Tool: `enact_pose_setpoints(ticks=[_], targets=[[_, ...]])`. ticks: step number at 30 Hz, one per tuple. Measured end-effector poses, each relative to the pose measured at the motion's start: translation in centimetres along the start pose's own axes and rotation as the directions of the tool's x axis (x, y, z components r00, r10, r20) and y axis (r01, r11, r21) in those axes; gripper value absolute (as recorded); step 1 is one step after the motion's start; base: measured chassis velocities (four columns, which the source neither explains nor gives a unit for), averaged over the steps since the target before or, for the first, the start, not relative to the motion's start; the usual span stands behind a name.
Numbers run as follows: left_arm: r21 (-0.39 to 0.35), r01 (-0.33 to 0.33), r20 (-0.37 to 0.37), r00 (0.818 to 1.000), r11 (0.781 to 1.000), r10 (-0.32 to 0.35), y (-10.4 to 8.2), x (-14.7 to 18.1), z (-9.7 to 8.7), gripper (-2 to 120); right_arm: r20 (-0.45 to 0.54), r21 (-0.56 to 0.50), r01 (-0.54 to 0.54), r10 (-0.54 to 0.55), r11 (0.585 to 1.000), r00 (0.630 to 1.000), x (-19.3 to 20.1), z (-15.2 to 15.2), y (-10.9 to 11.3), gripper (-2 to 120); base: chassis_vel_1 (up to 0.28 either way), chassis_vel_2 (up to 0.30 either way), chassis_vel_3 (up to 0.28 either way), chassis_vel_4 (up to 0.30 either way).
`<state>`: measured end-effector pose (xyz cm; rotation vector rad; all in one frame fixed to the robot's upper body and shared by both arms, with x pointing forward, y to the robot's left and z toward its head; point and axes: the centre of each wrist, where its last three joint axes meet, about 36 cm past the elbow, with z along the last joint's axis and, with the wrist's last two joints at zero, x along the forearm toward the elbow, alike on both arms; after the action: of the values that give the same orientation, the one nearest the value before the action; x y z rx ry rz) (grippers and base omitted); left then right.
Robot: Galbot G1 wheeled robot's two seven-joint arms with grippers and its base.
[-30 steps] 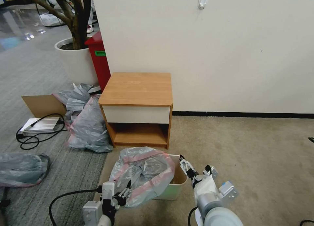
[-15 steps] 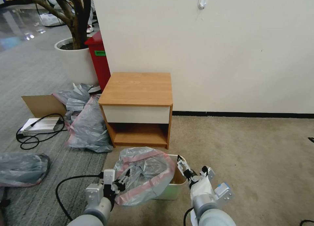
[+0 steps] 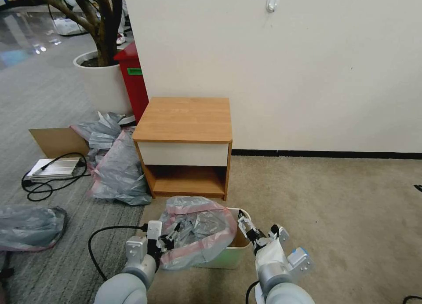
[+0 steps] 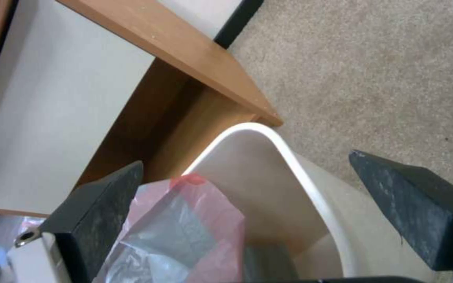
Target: Pick up the garbage bag from the table and place it over the trash can.
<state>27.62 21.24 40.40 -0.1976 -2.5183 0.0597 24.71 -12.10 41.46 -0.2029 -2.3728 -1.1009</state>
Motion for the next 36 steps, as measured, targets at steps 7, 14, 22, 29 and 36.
enact_pose_setpoints(ticks=[7, 14, 22, 29, 36], targets=[[-0.012, -0.015, 0.002, 1.000, 1.000, 0.015, -0.2, -1.0, -0.3, 56, 0.003, 0.007, -0.007, 0.007, 1.000, 1.000, -0.1, 0.3, -0.1, 100, 0.000, 0.000, 0.000, 0.000], [0.011, -0.030, 0.013, 0.999, 0.999, 0.030, -1.5, 1.6, -0.7, 57, 0.003, 0.010, -0.005, 0.005, 1.000, 1.000, -0.1, 0.3, -0.1, 100, 0.000, 0.000, 0.000, 0.000], [0.057, -0.028, -0.011, 1.000, 0.998, 0.028, -3.0, 4.6, -0.9, 56, -0.006, 0.009, 0.001, 0.000, 1.000, 1.000, -0.4, 0.8, 0.0, 100, 0.000, 0.000, 0.000, 0.000], [0.058, -0.012, -0.018, 1.000, 0.998, 0.013, -3.0, 5.6, -1.1, 56, -0.008, 0.015, 0.013, -0.013, 1.000, 1.000, -0.7, 1.0, -0.2, 100, 0.000, 0.000, 0.000, 0.000], [0.069, -0.015, -0.080, 0.997, 0.998, 0.020, -2.8, 5.9, -1.2, 53, -0.007, 0.017, 0.016, -0.016, 1.000, 1.000, -1.2, 1.1, -0.2, 100, 0.000, 0.000, 0.000, 0.000]])
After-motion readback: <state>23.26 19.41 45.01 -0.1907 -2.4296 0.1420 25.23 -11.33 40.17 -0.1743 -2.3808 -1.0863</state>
